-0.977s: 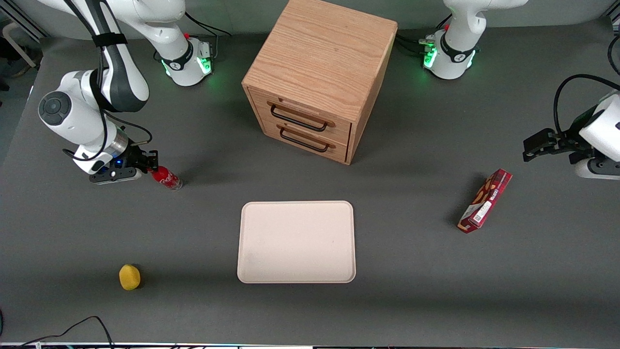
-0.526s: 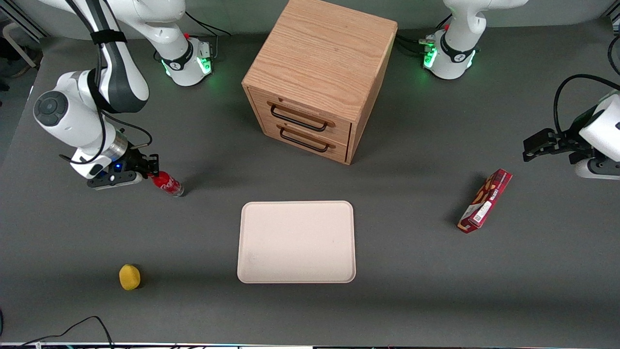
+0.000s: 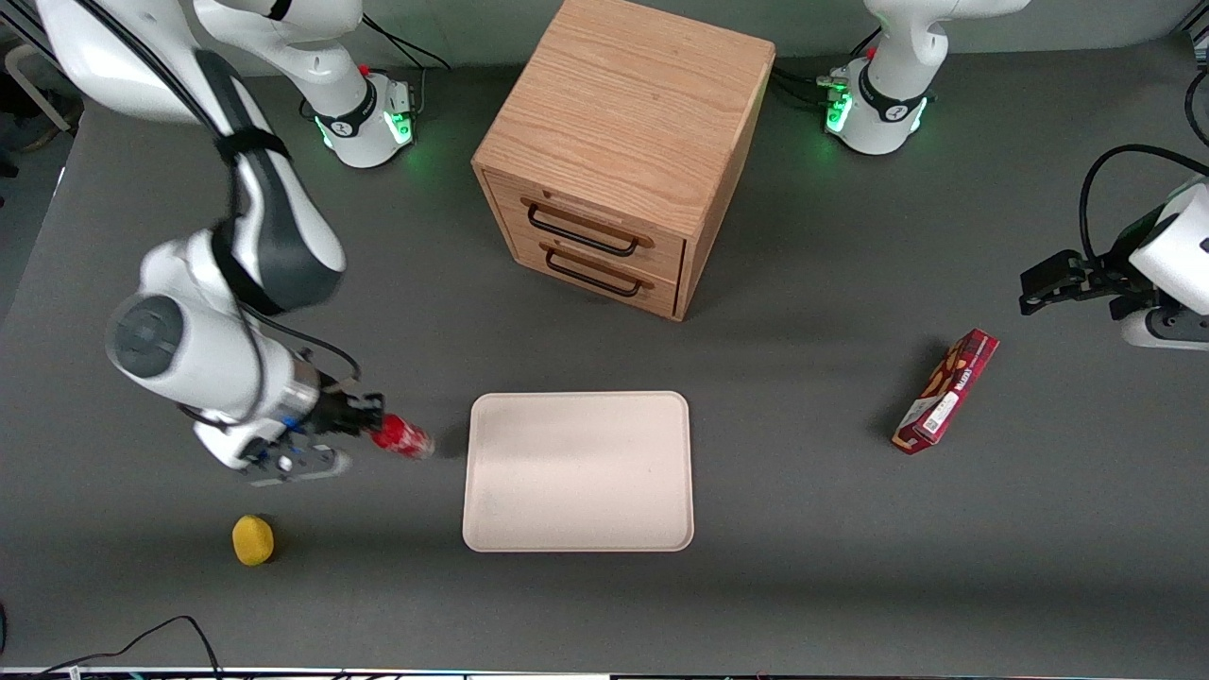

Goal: Place coke bottle on tray
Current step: 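Carry the bottle with the right gripper over the cream tray's edge, then lower the bottle onto the tray and open the right gripper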

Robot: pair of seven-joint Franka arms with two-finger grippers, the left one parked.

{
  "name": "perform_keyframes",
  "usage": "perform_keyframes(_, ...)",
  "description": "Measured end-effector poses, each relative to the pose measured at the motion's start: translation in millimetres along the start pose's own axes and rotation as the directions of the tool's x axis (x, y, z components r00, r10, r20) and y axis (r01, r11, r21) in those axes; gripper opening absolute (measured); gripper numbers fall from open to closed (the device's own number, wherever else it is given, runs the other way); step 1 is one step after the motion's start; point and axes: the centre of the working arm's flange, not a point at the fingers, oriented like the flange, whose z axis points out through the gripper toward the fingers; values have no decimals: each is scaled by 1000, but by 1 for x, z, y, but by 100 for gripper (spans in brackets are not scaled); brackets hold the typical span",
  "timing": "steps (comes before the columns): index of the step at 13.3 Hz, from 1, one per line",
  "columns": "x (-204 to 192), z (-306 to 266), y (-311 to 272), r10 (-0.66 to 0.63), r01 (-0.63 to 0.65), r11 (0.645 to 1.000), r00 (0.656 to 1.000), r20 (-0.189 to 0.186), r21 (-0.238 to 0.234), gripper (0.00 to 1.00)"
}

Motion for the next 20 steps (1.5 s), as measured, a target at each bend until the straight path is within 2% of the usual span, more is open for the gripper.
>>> perform_keyframes(3,28,36,-49,33,-33,999,999,-22,-10,32)
perform_keyframes(6,33,36,-90,34,-39,996,997,-68,-80,32)
perform_keyframes(8,29,33,-108,30,-39,994,996,-83,-107,32)
perform_keyframes(14,39,47,-105,36,-46,992,995,-88,-114,32)
perform_keyframes(20,41,50,-112,31,-40,994,995,-92,-101,32)
